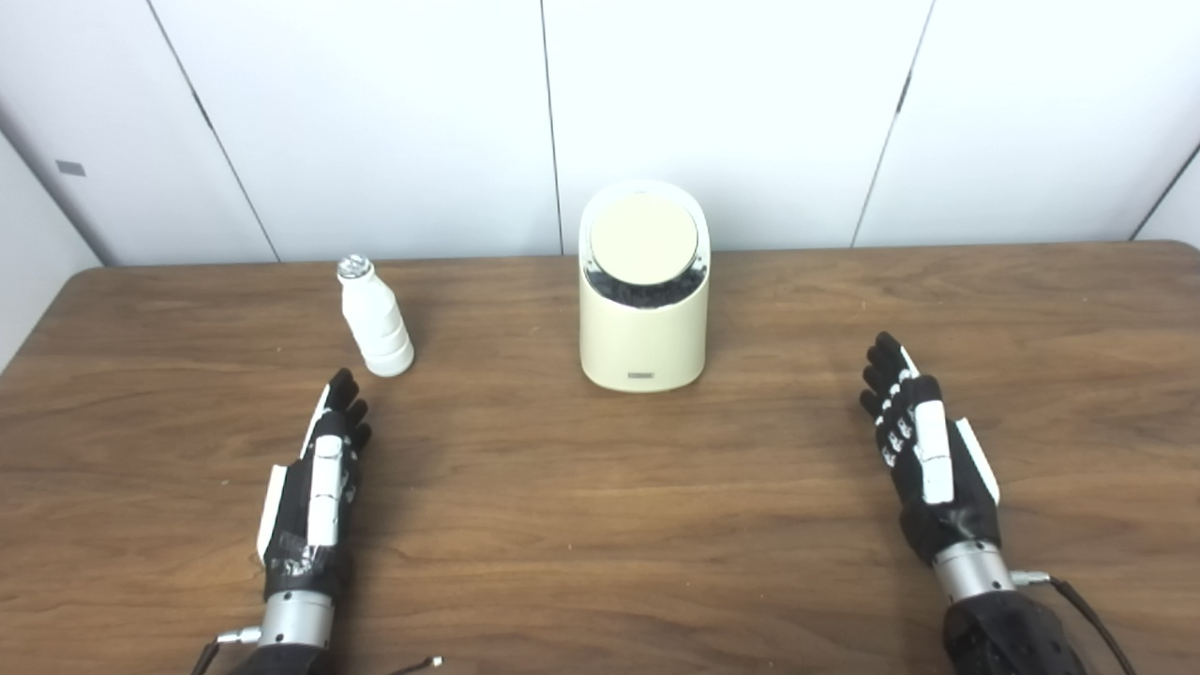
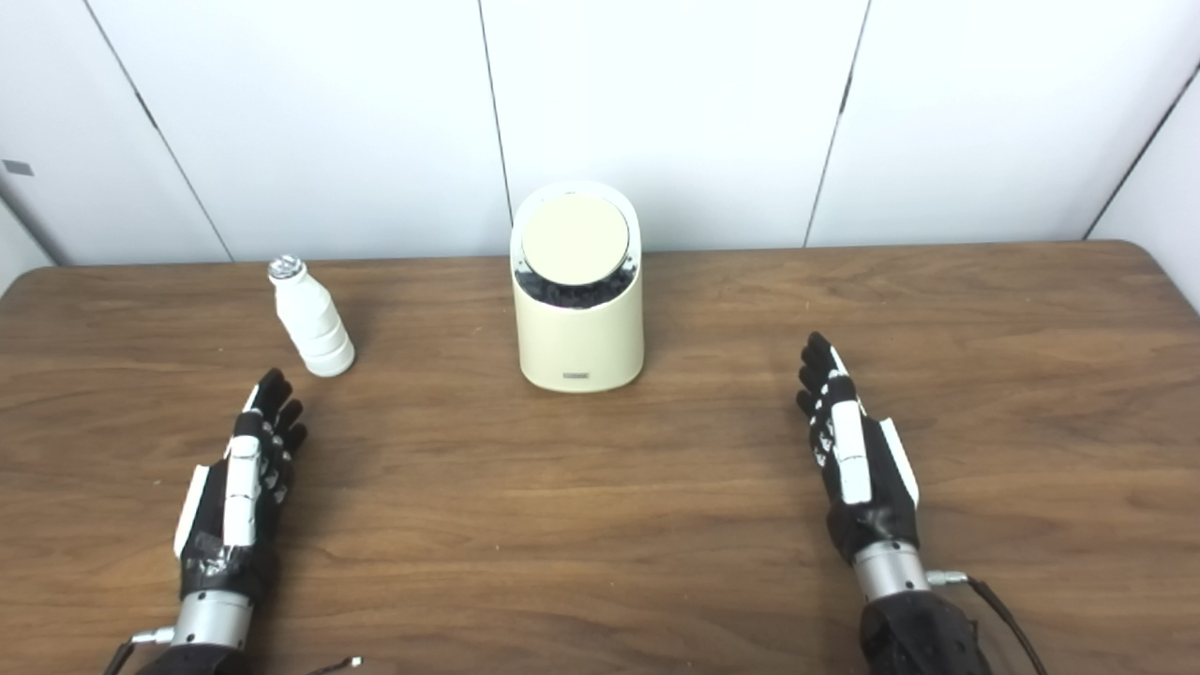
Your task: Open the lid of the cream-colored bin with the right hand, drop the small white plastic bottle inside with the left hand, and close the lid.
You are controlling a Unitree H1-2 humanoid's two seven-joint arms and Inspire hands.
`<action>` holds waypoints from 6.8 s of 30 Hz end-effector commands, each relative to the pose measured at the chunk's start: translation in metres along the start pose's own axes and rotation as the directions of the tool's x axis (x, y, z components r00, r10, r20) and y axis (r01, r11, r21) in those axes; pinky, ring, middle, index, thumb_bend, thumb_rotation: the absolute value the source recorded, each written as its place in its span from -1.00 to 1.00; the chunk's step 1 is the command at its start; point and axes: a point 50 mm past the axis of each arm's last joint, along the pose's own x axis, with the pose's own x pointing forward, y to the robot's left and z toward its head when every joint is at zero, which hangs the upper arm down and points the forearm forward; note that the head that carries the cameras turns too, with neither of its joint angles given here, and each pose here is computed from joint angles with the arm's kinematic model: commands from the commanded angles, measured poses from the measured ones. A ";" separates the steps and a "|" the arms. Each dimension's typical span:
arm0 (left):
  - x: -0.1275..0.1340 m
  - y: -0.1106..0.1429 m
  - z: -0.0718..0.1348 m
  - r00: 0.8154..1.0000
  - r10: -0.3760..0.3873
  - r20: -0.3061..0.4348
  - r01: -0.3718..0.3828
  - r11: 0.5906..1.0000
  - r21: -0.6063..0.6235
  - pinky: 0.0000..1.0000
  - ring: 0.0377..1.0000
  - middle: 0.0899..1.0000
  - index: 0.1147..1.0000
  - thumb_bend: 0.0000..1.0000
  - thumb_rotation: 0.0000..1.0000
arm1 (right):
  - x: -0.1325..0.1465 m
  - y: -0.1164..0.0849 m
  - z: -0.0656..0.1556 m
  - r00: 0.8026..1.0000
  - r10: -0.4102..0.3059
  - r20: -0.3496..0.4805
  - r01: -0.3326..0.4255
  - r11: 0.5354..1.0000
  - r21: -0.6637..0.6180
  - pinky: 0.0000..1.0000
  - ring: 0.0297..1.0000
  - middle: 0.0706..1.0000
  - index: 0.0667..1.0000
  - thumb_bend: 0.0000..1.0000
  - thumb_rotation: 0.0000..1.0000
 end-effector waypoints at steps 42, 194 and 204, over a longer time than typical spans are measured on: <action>0.002 -0.015 -0.009 0.999 -0.030 0.013 0.031 0.999 -0.011 1.00 0.98 0.99 1.00 -0.04 0.66 | 0.071 0.021 0.090 0.983 0.070 0.168 -0.044 0.986 -0.158 0.99 0.97 0.90 0.86 0.66 0.03; -0.003 -0.039 -0.013 1.000 -0.017 0.022 0.019 0.997 -0.078 0.89 0.92 0.94 0.93 0.02 0.63 | 0.202 0.106 0.162 0.957 0.261 0.123 -0.083 0.658 -0.749 0.55 0.72 0.77 0.76 0.71 0.05; -0.003 -0.039 -0.013 1.000 -0.023 0.020 0.025 0.996 -0.083 0.89 0.93 0.95 0.94 0.02 0.60 | 0.206 0.111 0.173 0.955 0.262 0.141 -0.076 0.674 -0.735 0.50 0.73 0.79 0.76 0.68 0.05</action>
